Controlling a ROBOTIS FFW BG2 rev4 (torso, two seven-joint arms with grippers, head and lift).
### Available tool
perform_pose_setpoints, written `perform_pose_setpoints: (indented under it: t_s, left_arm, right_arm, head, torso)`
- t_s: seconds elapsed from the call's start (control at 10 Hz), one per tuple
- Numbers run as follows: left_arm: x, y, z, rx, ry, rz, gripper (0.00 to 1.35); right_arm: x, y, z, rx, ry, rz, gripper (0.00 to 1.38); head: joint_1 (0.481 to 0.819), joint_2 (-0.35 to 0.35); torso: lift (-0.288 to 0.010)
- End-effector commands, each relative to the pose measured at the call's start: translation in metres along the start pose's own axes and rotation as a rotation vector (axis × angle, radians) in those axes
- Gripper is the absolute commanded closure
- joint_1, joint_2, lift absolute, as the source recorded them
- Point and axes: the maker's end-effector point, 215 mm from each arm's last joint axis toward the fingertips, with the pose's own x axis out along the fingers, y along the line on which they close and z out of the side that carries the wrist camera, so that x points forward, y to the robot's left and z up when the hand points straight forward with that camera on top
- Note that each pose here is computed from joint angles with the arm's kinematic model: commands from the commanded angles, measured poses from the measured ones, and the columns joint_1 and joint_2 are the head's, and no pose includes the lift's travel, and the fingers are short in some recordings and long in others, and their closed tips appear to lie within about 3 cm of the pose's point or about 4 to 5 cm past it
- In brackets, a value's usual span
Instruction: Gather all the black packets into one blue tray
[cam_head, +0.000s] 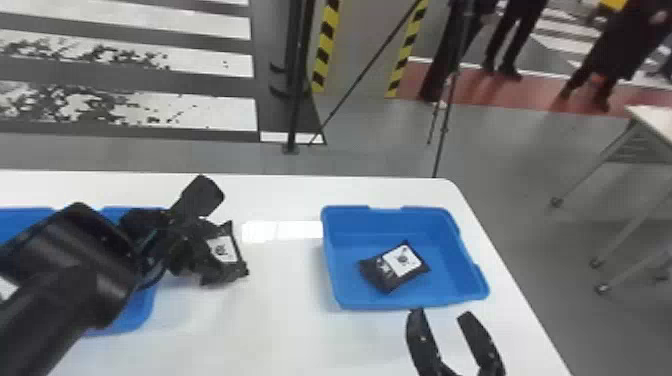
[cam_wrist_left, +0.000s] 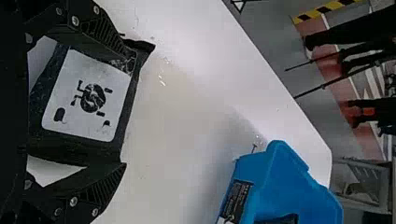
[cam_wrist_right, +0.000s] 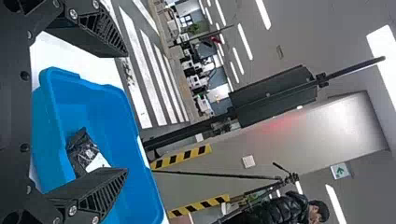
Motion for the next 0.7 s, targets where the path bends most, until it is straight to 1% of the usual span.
perform_pose_setpoints:
  t_s: [0.0,0.1,0.2,0.3,0.4,0.5,0.6]
  left_arm:
    - [0.006,-0.001,-0.009,0.020,0.036,-0.004,0.23]
    - [0.009,-0.002,-0.014,0.020,0.049,-0.004,0.24]
    - [0.010,-0.002,-0.019,0.022,0.064,-0.005,0.32]
    - [0.012,-0.005,-0.021,0.009,0.064,-0.011,0.64]
    - [0.014,-0.011,-0.019,-0.010,0.039,-0.023,0.82]
    - [0.016,-0.018,-0.015,0.010,0.025,-0.037,0.82]
    - [0.016,-0.018,-0.008,0.037,0.004,-0.035,1.15]
  right_arm:
    - [0.001,0.000,-0.002,0.009,0.000,0.000,0.15]
    - [0.000,-0.001,-0.005,0.016,0.004,-0.003,0.15]
    - [0.001,-0.001,-0.004,0.018,0.001,-0.003,0.15]
    - [0.001,-0.001,-0.005,0.020,0.003,-0.003,0.15]
    - [0.001,-0.001,-0.005,0.023,0.002,-0.003,0.15]
    - [0.001,-0.001,-0.006,0.023,0.004,-0.004,0.15]
    - [0.001,-0.001,-0.006,0.025,0.004,-0.003,0.15]
  head:
    - [0.695,-0.273]
    - [0.695,-0.271]
    - [0.695,-0.269]
    - [0.695,-0.268]
    - [0.695,-0.267]
    - [0.695,-0.268]
    - [0.695,-0.277]
  torso:
    - [-0.110]
    - [-0.110]
    - [-0.110]
    - [-0.110]
    - [-0.110]
    - [-0.110]
    - [-0.110]
